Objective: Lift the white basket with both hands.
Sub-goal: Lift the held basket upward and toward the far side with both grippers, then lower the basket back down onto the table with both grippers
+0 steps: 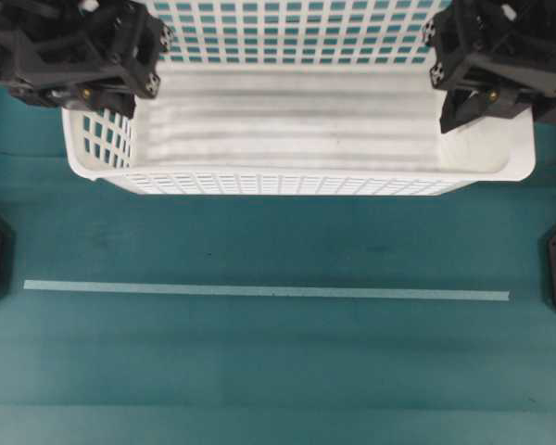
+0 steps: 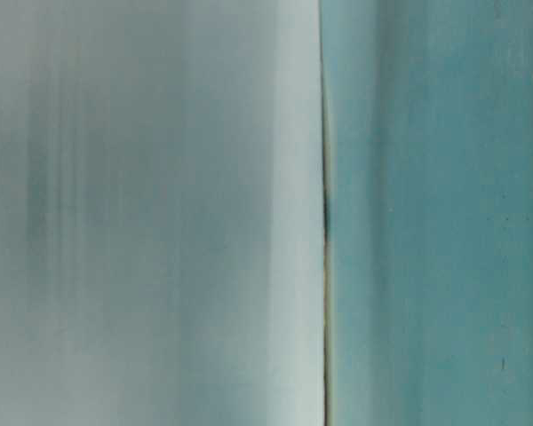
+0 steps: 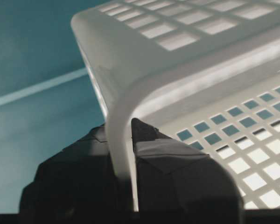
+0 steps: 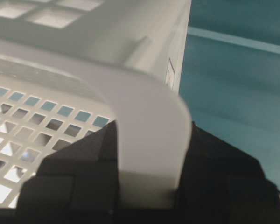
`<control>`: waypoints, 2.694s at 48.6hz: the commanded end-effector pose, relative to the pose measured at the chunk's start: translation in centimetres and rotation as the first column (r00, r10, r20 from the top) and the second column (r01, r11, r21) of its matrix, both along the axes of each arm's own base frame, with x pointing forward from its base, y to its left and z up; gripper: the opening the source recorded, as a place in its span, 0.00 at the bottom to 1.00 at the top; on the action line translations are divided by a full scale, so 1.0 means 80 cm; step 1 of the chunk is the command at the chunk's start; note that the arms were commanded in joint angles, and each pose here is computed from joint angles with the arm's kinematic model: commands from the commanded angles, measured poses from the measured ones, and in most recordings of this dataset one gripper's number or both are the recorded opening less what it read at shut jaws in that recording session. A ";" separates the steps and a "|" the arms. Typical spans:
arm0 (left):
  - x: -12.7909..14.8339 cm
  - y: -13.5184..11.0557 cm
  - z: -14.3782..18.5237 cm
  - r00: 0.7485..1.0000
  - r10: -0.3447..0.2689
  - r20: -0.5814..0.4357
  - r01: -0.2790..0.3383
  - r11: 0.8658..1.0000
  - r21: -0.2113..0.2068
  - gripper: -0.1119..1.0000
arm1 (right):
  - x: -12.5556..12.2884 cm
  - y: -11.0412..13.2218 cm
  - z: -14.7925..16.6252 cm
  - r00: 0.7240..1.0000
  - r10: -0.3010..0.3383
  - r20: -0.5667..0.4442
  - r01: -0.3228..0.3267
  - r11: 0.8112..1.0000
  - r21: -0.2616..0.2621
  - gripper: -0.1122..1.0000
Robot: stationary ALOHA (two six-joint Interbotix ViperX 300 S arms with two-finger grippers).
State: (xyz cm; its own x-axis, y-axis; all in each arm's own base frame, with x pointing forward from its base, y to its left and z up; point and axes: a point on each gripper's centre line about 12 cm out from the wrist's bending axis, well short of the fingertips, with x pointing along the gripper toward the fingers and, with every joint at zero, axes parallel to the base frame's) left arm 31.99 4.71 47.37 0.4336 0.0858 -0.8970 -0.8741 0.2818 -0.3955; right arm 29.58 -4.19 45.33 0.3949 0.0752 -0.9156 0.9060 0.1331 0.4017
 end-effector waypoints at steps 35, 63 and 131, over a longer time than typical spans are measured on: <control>0.008 -0.003 -0.137 0.997 -0.040 0.059 0.038 0.999 0.026 0.09 | 0.013 0.015 -0.153 0.996 0.046 -0.078 -0.046 0.999 0.008 0.28; 0.010 -0.003 -0.239 0.999 -0.042 0.019 0.042 0.999 0.016 0.09 | 0.012 0.014 -0.258 0.994 0.038 -0.102 -0.037 0.999 0.009 0.28; 0.015 -0.015 -0.375 0.999 0.002 -0.035 -0.003 0.999 -0.032 0.09 | 0.027 0.022 -0.395 0.982 0.080 -0.171 -0.078 0.997 0.020 0.28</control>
